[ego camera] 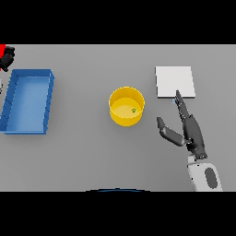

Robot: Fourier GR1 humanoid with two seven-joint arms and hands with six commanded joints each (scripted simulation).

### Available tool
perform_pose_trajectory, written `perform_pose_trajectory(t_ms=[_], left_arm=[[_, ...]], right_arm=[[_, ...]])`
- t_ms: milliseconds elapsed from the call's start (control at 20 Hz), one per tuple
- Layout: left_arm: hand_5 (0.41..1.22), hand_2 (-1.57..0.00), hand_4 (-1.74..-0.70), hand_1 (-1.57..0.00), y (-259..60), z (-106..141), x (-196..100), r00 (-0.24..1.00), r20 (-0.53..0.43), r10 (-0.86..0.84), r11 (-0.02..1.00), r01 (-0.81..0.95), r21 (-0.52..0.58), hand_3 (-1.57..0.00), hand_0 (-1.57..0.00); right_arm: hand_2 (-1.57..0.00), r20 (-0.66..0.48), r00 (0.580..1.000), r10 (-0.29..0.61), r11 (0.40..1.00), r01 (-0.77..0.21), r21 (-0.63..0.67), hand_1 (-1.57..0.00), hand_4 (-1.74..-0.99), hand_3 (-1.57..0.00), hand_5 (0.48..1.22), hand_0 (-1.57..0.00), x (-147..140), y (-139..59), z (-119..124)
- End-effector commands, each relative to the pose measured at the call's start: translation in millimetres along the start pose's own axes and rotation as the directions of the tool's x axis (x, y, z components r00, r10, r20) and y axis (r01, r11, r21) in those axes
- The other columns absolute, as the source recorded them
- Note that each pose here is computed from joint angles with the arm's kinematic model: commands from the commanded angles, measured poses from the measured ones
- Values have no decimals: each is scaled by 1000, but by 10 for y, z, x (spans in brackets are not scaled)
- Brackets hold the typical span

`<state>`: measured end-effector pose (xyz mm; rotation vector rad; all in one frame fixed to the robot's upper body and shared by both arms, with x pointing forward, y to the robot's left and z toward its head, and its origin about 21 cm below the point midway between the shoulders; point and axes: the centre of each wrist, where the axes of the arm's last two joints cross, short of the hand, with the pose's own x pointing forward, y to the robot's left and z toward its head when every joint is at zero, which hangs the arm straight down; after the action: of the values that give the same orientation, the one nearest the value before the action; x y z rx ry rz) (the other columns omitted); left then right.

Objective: Pick up the red beaker and tilt it to pour out 1 green nut into yellow bowl. Pick up the yellow bowl and place it on the metallic measuring scale.

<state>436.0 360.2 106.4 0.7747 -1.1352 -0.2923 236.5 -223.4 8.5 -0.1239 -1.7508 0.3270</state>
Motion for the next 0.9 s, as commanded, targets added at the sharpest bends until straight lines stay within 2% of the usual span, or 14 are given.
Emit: perform_pose_trajectory(t_ms=[0, 200, 250, 300, 350, 400, 450, 550, 700, 850], left_arm=[[1151, -1571, -1741, -1571, -47, 47, -79, 1000, -7, 13, 1000, -13, -6, -1571, -1571], [925, -1571, -1741, -1571, -160, 284, -240, 998, -49, 37, 999, -38, -13, -1571, -1571], [868, -1571, -1655, -1571, -109, 337, -246, 997, -70, 45, 999, -46, -15, -1571, -1571], [818, -1526, -1521, -1571, -74, 405, -211, 997, -64, 37, 999, -39, -27, -1525, -1571], [774, -1276, -1369, -1344, -70, 481, -186, 1000, -14, 17, 997, -18, -79, -1318, -1469], [737, -1021, -1232, -1075, -55, 543, -182, 1000, 4, 25, 992, -25, -126, -1055, -1175], [705, -817, -1126, -860, -30, 585, -199, 999, 11, 42, 984, -40, -172, -843, -940], [664, -522, -976, -550, 28, 630, -185, 1000, -11, 24, 973, -25, -227, -539, -601], [632, -267, -843, -281, 20, 648, -195, 996, -35, -80, 963, 68, -259, -276, -307], [627, -136, -801, -143, 1, 647, -199, 990, -34, -136, 964, 125, -237, -141, -157]], right_arm=[[1, 4, 1000, -8, 1000, 8, 6, 1, -1174, 1, 676, 1, -10, -11, 35], [1, 5, 1000, -14, 1000, 14, -7, 1, -1157, 1, 671, 1, 15, -5, 6], [1, -5, 1000, -20, 1000, 20, -6, 1, -1155, 1, 669, 1, 17, -19, 7], [1, -7, 1000, -27, 1000, 27, -3, 1, -1155, 1, 670, 1, 26, -12, -24], [1, 0, 1000, -23, 1000, 23, -5, 1, -1153, 1, 670, 1, 45, -29, -13], [1, -5, 1000, -22, 1000, 22, -6, 1, -1151, 1, 670, 1, 23, -6, -15], [1, -5, 1000, -12, 1000, 12, -4, 1, -1149, 1, 670, 1, 19, -35, 6], [1, 1, 1000, -20, 1000, 20, -3, 1, -1153, 1, 670, 1, 0, -16, 4], [1, 4, 1000, -13, 1000, 13, -9, 1, -1155, 1, 670, 1, 27, 6, -18], [1, 0, 1000, 16, 1000, -16, -11, 1, -1158, 1, 665, 1, 22, 3, -7]])
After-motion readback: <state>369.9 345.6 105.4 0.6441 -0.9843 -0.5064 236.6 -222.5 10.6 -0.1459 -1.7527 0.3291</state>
